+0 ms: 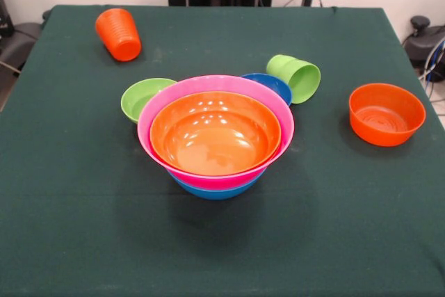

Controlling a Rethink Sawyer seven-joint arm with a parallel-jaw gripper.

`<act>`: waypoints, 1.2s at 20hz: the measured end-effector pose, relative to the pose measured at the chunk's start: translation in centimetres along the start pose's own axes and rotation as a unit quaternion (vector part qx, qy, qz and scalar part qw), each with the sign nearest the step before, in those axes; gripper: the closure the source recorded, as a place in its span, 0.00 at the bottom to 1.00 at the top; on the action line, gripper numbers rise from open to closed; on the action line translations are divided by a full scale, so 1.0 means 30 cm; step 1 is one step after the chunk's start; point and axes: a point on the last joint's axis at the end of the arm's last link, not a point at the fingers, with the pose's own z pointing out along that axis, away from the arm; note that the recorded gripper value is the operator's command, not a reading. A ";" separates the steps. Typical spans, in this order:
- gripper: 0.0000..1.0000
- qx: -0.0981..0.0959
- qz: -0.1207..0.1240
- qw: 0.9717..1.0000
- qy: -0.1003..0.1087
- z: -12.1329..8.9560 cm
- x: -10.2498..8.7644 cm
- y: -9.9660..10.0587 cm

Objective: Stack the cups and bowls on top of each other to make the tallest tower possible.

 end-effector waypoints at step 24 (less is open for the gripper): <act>1.00 -0.024 -0.044 0.999 -0.002 0.265 -0.090 -0.209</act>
